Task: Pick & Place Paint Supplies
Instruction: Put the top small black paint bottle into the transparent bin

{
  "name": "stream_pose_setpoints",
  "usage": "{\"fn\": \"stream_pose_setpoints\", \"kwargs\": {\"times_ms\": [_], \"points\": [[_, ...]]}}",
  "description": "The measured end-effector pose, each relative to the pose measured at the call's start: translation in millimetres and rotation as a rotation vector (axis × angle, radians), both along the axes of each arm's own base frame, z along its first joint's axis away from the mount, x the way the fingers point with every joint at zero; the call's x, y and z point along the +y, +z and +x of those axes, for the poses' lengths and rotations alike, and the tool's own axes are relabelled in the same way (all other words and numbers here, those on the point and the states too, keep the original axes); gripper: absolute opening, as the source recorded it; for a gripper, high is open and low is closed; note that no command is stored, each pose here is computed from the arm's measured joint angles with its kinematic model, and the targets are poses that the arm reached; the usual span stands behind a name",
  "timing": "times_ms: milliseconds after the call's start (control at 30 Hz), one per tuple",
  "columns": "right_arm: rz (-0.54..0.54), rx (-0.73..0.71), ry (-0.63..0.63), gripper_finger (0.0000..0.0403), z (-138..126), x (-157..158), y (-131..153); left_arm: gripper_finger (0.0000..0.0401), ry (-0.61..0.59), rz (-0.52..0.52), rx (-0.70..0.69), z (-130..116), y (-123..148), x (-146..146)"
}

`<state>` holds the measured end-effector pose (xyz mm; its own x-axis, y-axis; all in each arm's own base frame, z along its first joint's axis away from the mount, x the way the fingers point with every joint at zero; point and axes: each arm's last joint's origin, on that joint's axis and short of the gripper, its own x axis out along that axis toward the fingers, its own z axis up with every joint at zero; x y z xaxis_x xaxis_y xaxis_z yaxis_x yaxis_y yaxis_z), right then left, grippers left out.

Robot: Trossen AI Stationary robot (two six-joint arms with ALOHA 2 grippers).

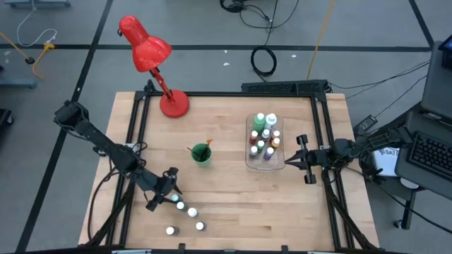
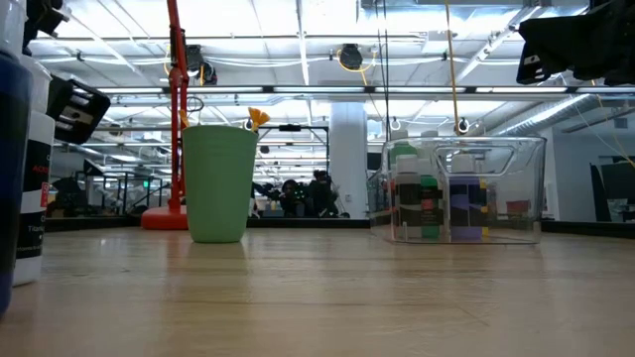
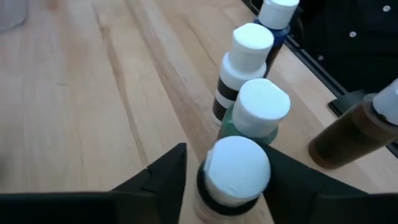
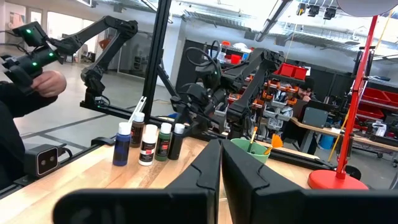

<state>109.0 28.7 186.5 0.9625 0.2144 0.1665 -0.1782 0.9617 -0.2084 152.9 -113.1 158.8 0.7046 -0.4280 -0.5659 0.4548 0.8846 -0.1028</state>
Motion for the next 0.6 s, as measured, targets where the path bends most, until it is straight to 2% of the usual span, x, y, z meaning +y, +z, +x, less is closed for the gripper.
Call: {"fn": "stream_pose_setpoints", "kwargs": {"times_ms": [267, 467, 600], "points": [[-0.003, -0.001, -0.001, 0.0009, 0, 0, 0, 0.01, 0.02, -0.02, 0.047, -1, -1, 1], [-0.003, -0.001, -0.001, 0.0009, 0, 0, 0, 0.01, 0.017, 0.022, 0.007, -1, 1, 2], [-0.001, 0.0, -0.001, 0.0009, 0, 0, 0, 0.01, 0.163, 0.046, -0.124, 3, 8, 5]]}}
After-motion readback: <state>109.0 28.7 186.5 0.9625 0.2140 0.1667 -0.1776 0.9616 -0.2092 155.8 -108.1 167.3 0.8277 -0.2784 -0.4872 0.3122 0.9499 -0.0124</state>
